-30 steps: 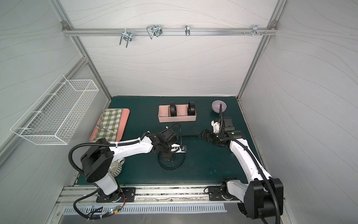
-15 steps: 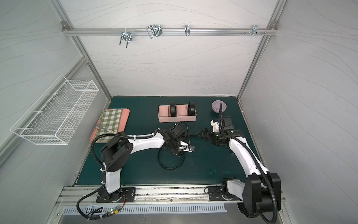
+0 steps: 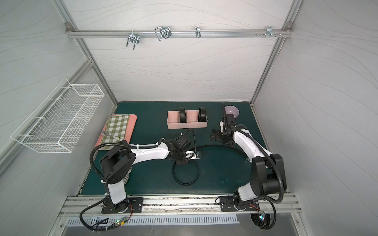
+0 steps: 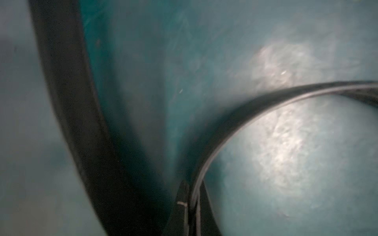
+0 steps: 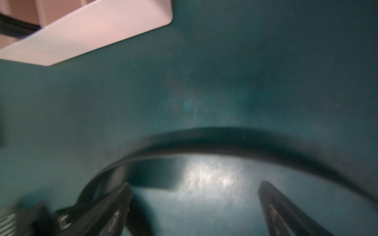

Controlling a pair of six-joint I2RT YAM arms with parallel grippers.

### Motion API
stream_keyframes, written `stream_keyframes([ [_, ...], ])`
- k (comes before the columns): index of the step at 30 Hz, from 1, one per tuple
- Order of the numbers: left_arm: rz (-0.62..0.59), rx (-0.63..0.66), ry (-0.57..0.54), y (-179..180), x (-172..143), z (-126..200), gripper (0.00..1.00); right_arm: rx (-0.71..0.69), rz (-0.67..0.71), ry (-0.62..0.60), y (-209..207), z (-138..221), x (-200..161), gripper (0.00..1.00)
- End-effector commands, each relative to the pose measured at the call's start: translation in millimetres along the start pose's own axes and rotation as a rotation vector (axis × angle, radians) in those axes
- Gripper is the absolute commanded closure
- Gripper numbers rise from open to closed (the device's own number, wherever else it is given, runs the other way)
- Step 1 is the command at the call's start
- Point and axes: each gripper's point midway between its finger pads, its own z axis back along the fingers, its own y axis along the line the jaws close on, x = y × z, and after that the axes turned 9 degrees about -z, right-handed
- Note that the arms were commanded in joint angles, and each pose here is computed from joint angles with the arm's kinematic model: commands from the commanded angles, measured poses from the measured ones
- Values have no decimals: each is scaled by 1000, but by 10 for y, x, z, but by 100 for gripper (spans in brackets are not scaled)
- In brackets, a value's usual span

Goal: Place the belts into the storage roll
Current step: Roll the belt at the center of the board.

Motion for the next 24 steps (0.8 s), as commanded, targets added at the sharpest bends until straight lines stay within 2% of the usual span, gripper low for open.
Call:
stream_keyframes([
  [1,205,79,72,151,-166,97,100,-146,100,23,-213,-82,90,1],
  [3,283,81,104,163,-229,115,100,-153,124,60,-255,-151,152,1],
  [5,339,86,140,161,-334,125,100,-100,64,116,-312,-256,199,1],
  [9,375,175,203,273,-521,198,100,-78,-6,197,-399,-394,220,1],
  [15,511,228,277,532,-830,306,100,-94,-66,296,-480,-500,-34,1],
  [16,542,243,299,586,-907,314,100,-96,-77,308,-496,-511,-89,3],
  [19,664,322,369,780,-1137,389,100,-57,-100,351,-450,-500,-275,18],
  [22,768,319,429,862,-1287,414,100,-7,-112,388,-357,-448,-484,31],
  [24,829,327,459,914,-1355,423,100,33,-117,414,-257,-402,-638,35],
])
